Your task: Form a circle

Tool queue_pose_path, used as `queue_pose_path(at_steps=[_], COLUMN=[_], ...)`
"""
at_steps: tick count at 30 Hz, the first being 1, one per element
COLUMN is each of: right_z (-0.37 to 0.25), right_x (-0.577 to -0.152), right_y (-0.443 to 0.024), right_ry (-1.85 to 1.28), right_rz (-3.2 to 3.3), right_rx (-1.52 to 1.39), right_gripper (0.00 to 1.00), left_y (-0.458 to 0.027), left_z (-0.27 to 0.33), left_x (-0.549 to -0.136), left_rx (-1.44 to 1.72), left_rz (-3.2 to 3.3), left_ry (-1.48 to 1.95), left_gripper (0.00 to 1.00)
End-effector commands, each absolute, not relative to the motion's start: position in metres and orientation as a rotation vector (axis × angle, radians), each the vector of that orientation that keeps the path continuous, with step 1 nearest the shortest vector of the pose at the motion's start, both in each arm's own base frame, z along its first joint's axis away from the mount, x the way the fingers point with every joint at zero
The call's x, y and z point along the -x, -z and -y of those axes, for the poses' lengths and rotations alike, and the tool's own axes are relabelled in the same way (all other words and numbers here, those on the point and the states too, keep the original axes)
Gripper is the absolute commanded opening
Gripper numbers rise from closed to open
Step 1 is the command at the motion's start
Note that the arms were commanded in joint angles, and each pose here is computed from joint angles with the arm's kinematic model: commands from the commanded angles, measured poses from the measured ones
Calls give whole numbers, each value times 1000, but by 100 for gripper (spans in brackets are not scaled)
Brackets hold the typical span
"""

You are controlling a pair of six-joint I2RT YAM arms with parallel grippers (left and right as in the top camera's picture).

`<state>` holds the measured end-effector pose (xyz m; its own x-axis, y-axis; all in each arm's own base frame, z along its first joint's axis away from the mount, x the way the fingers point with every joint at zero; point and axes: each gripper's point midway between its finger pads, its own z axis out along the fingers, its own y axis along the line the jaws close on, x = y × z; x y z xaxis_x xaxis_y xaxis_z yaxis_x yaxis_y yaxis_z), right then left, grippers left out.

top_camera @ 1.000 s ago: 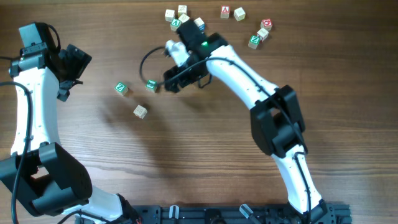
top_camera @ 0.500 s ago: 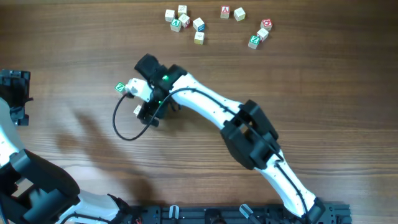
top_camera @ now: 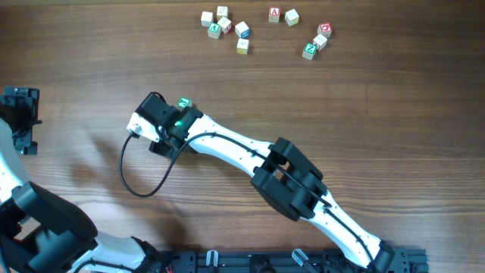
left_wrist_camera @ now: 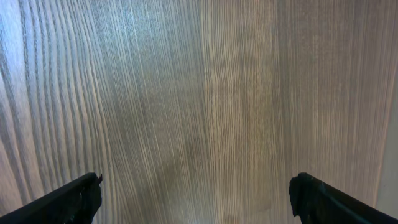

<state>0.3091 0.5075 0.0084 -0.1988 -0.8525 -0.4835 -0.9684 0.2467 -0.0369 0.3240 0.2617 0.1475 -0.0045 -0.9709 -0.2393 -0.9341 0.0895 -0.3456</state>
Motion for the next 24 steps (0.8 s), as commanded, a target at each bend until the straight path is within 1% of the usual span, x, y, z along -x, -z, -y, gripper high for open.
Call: queue_pose_path(at_steps=[1,5,9,11,14,17,20,23,24], right_z=[-502,-504,-506,-508,-506,-506,-521,-538,-537], right_x=[-318,-321,-323,-329,-349,-359,-370,-348,-348], right_y=[1,0,-2,-4,-11,-17,-32,-39,-39], right_ry=[-335,-327,-334,-349,-391,-396,-452,-661,-659], right_rz=[-2159,-2150,-2140,-2158,-2217,-2202,-2144,-2123,-2122], right_rx=[1618,1608,1597,1538,1381,1354,1282,1338,1340], right_gripper=[39,33,30,28,27,27,27,31,31], left_y=[-149,-148,-146,-145,-144,-144,-144,-144,-144], left_z=[-259,-263,-261,-259,-258,-258,-258,-258,-258], left_x=[-325,-320,-317,-315,-313,-313,-313,-313,-313], left_rx=[1877,1887,1897,1907,1913,1913,1913,1913,1913], left_rz=[-1972,-1971,-1981,-1991,-1997,-1996,-1997,-1997,-1996], left_ry=[133,81,81,80,79,79,79,79,79], left_gripper=[100,100,100,100,100,100,100,100,100])
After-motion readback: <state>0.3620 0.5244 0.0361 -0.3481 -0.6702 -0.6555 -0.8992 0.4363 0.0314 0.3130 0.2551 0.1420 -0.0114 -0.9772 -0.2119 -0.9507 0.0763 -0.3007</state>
